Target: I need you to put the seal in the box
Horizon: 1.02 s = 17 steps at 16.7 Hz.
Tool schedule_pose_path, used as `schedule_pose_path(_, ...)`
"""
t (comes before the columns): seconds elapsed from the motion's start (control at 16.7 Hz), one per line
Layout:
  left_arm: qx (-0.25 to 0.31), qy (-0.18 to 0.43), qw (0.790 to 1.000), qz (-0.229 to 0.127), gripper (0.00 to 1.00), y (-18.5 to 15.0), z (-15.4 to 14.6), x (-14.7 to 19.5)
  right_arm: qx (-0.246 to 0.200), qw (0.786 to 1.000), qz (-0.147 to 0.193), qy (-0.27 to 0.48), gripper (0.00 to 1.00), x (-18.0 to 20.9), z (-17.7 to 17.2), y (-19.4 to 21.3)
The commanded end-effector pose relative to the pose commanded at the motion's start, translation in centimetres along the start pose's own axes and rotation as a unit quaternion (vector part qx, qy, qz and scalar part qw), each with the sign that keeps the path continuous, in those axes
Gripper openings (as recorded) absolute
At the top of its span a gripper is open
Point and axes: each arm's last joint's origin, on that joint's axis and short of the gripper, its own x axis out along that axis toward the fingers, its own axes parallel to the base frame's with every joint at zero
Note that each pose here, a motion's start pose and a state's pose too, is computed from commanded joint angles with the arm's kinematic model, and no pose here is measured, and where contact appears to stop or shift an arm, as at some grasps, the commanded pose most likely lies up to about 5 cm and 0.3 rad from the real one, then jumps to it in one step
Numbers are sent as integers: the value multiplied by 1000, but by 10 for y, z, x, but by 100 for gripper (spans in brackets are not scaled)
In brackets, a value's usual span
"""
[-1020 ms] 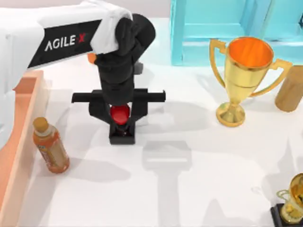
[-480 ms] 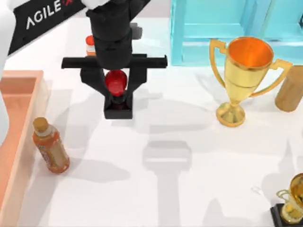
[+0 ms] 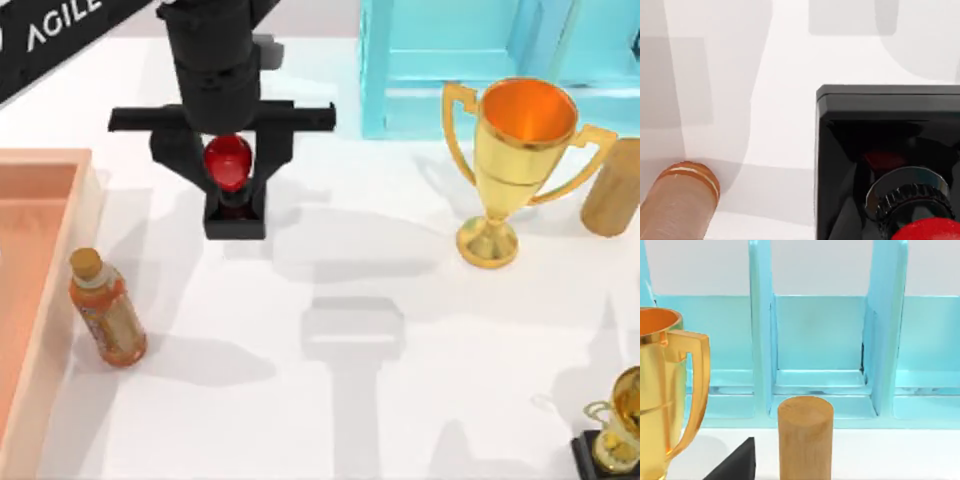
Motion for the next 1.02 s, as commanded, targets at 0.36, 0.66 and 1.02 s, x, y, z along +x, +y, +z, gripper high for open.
schedule_pose_path(0.36, -4, -7, 1000, -4, 0, 133, 7, -20, 0, 1000, 0, 0, 100, 0, 0, 0)
schedule_pose_path(0.66, -1, -17, 1000, -2, 0, 256, -35, -35, 0, 1000, 0, 0, 100, 0, 0, 0)
schedule_pose_path(1.02, 0, -28, 1000, 1, 0, 290, -63, -41, 0, 1000, 0, 0, 100, 0, 0, 0)
